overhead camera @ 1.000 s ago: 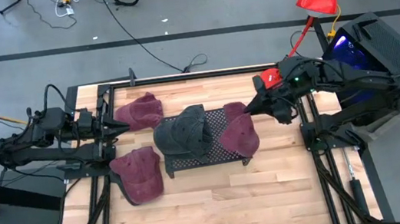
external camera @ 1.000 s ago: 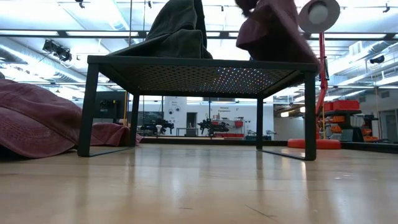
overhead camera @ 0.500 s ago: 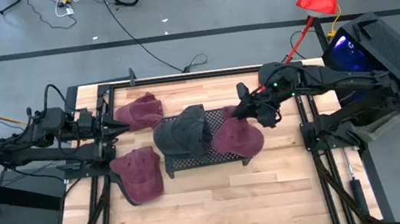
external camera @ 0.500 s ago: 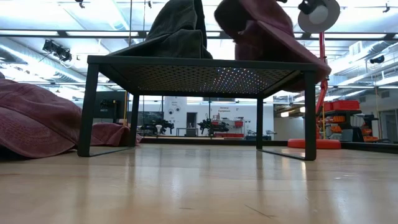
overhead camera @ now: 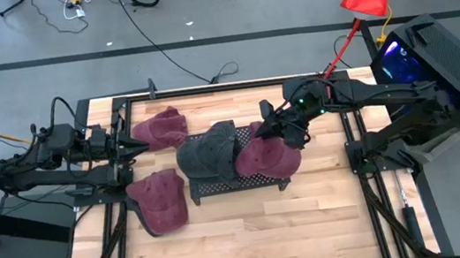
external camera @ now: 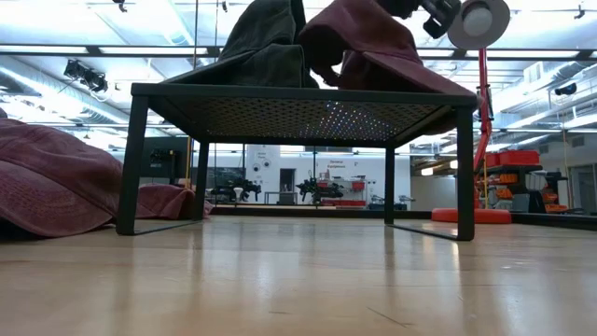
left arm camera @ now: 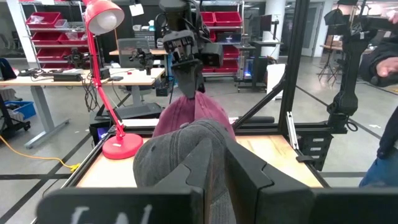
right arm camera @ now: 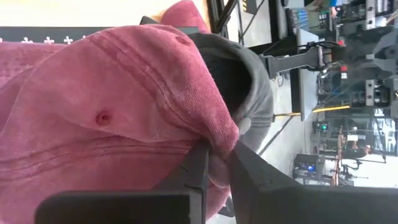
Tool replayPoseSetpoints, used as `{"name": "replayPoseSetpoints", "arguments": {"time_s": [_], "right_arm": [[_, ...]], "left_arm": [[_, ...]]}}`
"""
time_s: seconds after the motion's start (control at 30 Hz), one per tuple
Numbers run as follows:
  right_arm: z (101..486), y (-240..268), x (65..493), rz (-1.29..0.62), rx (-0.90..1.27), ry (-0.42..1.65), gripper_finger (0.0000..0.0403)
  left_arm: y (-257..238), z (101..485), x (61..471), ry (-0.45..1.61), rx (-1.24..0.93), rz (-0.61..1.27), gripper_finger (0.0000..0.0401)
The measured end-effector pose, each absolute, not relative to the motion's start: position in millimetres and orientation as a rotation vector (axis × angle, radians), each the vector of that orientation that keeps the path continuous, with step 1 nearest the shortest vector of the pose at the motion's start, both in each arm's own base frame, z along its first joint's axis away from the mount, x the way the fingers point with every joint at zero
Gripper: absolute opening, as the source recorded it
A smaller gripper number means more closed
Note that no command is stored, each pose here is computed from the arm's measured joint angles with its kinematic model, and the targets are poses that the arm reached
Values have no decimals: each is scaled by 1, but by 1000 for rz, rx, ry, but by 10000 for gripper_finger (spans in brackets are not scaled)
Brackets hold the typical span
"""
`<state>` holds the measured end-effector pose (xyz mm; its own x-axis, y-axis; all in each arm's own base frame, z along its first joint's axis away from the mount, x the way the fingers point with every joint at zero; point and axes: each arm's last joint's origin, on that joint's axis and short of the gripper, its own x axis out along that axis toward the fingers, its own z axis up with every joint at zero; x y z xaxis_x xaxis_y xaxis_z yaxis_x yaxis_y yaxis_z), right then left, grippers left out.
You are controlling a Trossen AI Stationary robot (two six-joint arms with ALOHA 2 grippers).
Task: Pick & Place hat
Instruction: Put the right red cap on the shelf
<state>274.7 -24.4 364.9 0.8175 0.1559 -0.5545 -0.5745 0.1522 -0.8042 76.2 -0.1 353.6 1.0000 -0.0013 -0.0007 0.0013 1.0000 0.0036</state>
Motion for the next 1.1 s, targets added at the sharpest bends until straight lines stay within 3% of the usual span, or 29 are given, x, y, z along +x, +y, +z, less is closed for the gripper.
{"name": "replayPoseSetpoints", "arguments": {"time_s": [1.1], "right_arm": [[361, -28, 290, 546, -1365, 248, 36]], "left_arm": [[0, 354, 76, 1, 3, -1, 48]]}}
